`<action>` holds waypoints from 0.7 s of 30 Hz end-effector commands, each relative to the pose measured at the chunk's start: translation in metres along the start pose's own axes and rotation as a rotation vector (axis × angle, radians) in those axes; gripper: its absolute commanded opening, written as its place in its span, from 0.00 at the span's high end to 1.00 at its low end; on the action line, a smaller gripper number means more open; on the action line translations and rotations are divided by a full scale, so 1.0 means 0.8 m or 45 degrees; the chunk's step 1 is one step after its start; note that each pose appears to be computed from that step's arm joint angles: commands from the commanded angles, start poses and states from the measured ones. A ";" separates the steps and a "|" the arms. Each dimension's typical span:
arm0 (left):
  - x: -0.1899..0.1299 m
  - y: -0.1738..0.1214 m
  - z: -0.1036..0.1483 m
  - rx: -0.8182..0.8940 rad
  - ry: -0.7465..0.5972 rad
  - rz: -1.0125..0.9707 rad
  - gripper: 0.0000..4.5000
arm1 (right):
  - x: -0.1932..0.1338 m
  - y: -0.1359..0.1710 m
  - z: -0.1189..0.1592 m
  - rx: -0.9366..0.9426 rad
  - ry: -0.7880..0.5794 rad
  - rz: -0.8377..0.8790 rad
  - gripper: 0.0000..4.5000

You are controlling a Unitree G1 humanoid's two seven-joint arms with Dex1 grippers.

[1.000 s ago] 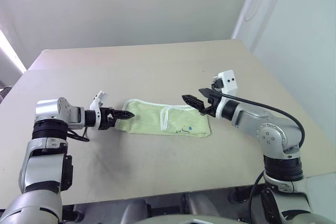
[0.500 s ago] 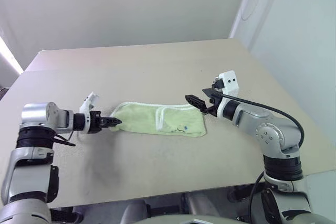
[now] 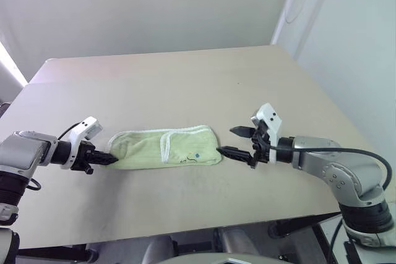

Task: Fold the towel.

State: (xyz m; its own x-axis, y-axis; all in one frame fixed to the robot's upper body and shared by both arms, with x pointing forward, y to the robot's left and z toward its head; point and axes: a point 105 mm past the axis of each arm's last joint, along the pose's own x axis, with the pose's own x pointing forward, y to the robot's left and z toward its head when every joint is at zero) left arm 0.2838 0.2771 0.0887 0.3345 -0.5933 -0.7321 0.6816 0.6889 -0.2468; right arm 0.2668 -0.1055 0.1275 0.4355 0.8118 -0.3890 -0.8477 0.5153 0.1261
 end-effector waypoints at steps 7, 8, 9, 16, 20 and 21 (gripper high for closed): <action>-0.017 -0.006 0.068 0.535 -0.026 -0.068 1.00 | -0.007 -0.004 -0.022 -0.212 0.129 -0.015 0.00; -0.018 -0.009 0.077 0.570 -0.023 -0.084 1.00 | -0.006 -0.006 -0.022 -0.211 0.125 -0.027 0.00; -0.019 -0.012 0.088 0.595 -0.024 -0.101 1.00 | -0.005 -0.007 -0.021 -0.209 0.119 -0.037 0.00; -0.019 -0.052 0.162 0.674 -0.060 -0.264 1.00 | -0.002 -0.012 -0.027 -0.193 0.133 -0.088 0.00; -0.002 -0.076 0.178 0.737 -0.037 -0.361 1.00 | 0.000 -0.011 -0.030 -0.189 0.141 -0.105 0.00; 0.004 -0.082 0.180 0.755 -0.022 -0.391 1.00 | 0.001 -0.011 -0.031 -0.189 0.144 -0.112 0.00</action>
State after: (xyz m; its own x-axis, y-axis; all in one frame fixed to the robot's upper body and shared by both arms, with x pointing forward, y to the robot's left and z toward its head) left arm 0.3348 0.1811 0.1840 0.0993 -0.7312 -0.6749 0.9788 0.1938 -0.0659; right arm 0.2653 -0.1189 0.0961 0.4615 0.7246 -0.5119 -0.8466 0.5321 -0.0101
